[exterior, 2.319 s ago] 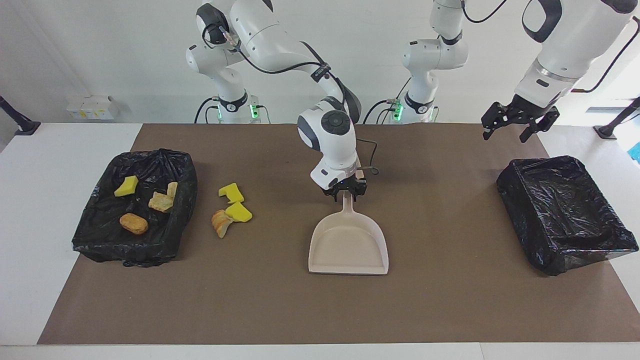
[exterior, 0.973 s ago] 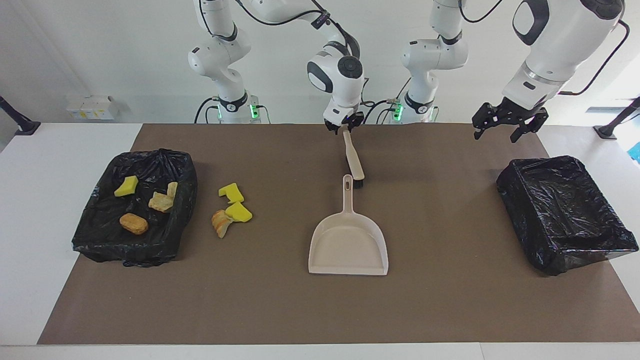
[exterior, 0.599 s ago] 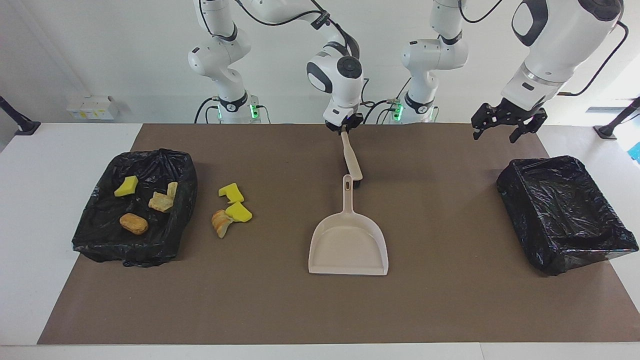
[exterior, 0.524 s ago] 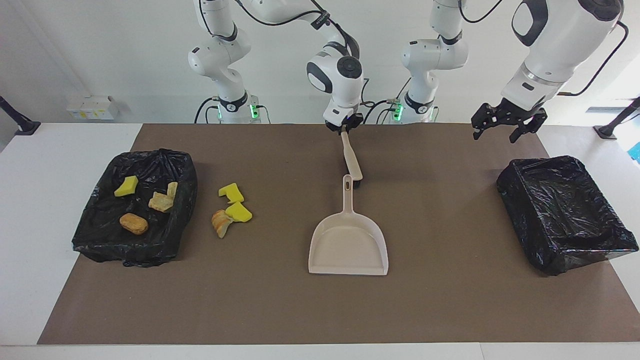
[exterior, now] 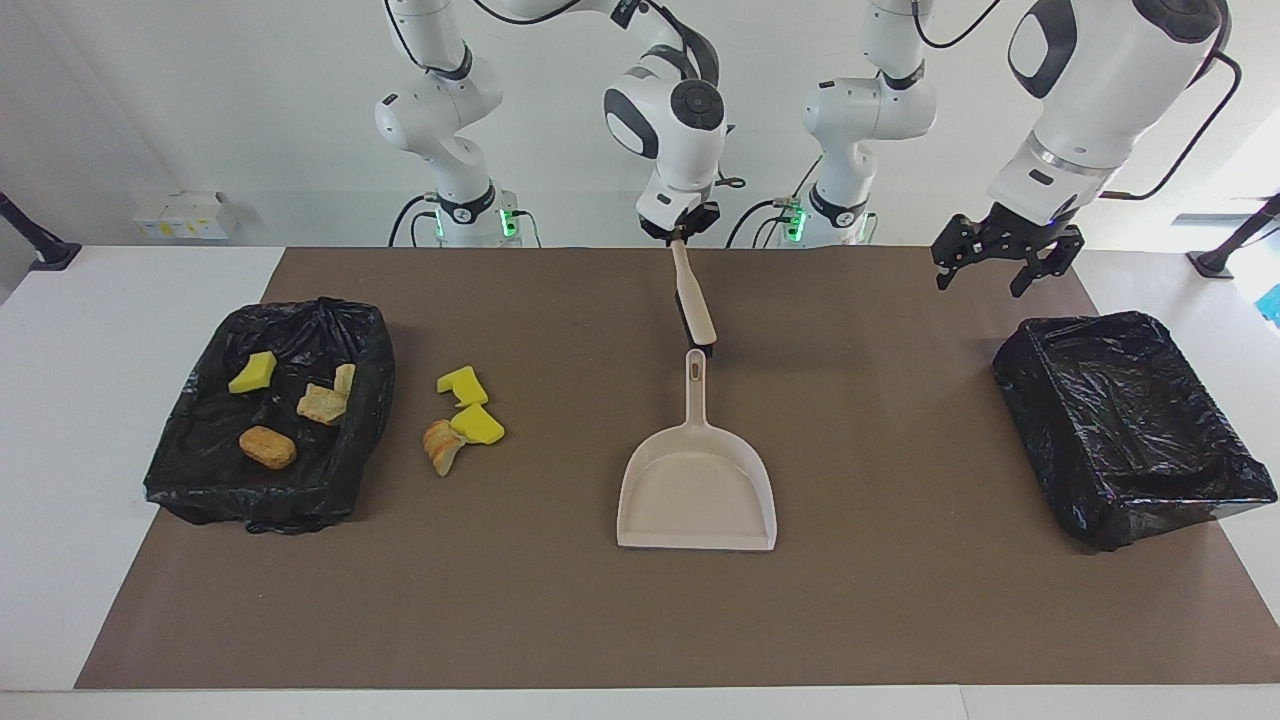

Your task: Sweep and dump trash in bin

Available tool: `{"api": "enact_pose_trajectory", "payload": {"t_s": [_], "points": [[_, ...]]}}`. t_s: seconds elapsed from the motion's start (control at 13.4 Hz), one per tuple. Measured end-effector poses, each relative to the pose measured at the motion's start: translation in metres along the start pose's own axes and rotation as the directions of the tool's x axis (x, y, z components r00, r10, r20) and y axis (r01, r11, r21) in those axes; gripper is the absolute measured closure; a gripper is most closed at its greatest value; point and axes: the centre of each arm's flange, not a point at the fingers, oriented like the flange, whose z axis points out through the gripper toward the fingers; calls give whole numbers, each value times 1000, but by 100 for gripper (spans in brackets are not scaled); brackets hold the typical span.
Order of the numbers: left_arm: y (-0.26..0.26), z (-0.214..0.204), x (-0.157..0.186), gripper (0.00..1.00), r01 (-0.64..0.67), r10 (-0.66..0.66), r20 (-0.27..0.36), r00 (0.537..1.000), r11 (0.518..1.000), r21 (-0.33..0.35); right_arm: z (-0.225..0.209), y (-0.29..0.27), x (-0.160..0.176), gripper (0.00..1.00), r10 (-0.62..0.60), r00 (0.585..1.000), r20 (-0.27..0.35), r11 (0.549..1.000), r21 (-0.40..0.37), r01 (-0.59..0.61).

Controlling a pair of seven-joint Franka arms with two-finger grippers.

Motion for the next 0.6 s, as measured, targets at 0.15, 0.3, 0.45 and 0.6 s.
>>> {"api": "enact_pose_trajectory", "payload": {"t_s": [0.15,0.3,0.45,0.6], "points": [[15,13,13,0,2,-3,-27,1000,1000,-12,2,6,-2,74,39,999,37,999,-25,-38],[35,30,28,0,20,-21,-56,998,999,-28,2,18,-3,74,83,994,78,995,-56,-79],[69,53,42,0,27,-29,-74,997,999,-37,-9,43,-2,74,125,984,128,989,-91,-114],[107,80,55,0,27,-31,-92,995,999,-48,-25,77,3,74,176,974,143,979,-126,-158]]}}
